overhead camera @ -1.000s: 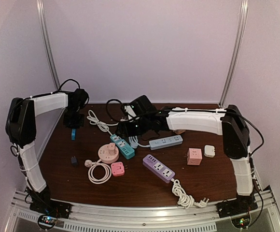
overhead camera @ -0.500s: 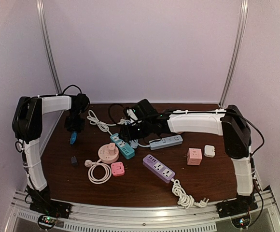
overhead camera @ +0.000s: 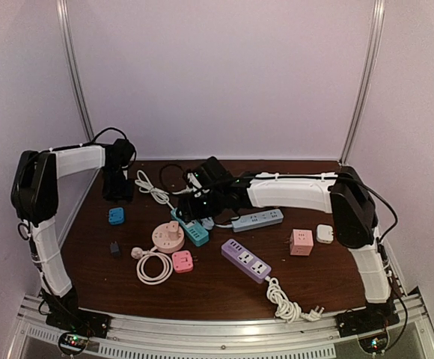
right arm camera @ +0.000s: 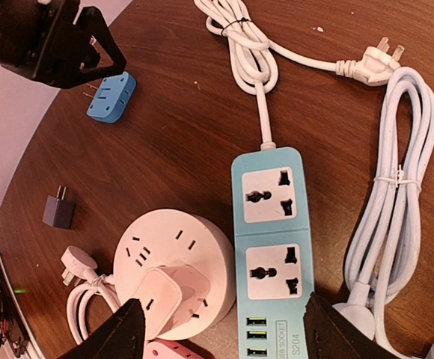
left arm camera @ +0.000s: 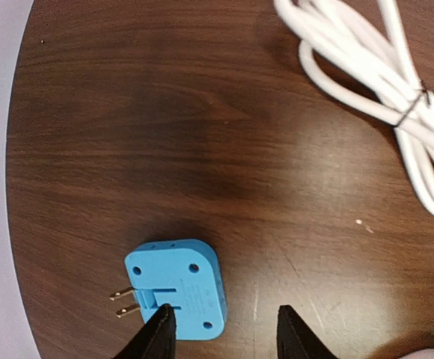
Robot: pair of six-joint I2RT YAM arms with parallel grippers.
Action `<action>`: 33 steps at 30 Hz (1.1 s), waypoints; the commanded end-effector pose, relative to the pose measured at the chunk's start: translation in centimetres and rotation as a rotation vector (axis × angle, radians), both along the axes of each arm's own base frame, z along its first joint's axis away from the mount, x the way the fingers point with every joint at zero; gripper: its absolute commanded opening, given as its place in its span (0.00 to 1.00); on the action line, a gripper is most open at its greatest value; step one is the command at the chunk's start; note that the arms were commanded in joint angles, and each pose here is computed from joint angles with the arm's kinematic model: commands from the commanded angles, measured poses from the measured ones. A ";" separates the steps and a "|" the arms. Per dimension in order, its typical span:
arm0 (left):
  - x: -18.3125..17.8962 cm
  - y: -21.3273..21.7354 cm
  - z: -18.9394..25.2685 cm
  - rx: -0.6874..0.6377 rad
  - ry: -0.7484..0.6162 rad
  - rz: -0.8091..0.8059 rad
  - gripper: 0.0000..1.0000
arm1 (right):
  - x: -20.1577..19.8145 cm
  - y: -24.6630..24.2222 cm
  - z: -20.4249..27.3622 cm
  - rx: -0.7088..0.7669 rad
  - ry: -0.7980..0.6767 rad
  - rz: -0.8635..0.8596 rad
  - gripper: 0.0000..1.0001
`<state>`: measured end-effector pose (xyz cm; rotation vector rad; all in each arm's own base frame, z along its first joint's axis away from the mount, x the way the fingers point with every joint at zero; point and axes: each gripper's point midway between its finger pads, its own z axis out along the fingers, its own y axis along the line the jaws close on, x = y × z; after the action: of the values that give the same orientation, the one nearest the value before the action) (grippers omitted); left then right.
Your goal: Pull the plug off the socket
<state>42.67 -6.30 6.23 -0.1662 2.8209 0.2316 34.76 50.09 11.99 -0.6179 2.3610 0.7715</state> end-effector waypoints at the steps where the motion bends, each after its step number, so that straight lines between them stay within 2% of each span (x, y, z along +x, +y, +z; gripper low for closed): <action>1: 0.1 -2.1 3.7 -0.163 -0.110 -0.034 0.48 | -0.6 0.9 -0.7 -0.045 0.005 -0.025 0.74; 11: -4.3 -4.8 5.7 -0.389 -0.189 -0.076 0.49 | -2.4 2.3 -1.9 -0.122 -0.022 -0.035 0.73; 22: -7.6 -6.4 5.5 -0.500 -0.237 -0.067 0.49 | -2.7 4.0 -3.8 -0.181 -0.019 -0.028 0.69; 28: -8.2 -6.5 5.8 -0.547 -0.282 -0.038 0.49 | -2.4 4.0 -4.5 -0.202 -0.036 -0.027 0.55; 33: -8.7 -7.9 5.1 -0.621 -0.270 -0.048 0.49 | -2.0 3.5 -4.1 -0.235 -0.078 -0.024 0.32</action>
<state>33.30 -12.40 10.34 -0.2467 2.6054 -0.5065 32.18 53.97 7.29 -0.6922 2.4353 0.5292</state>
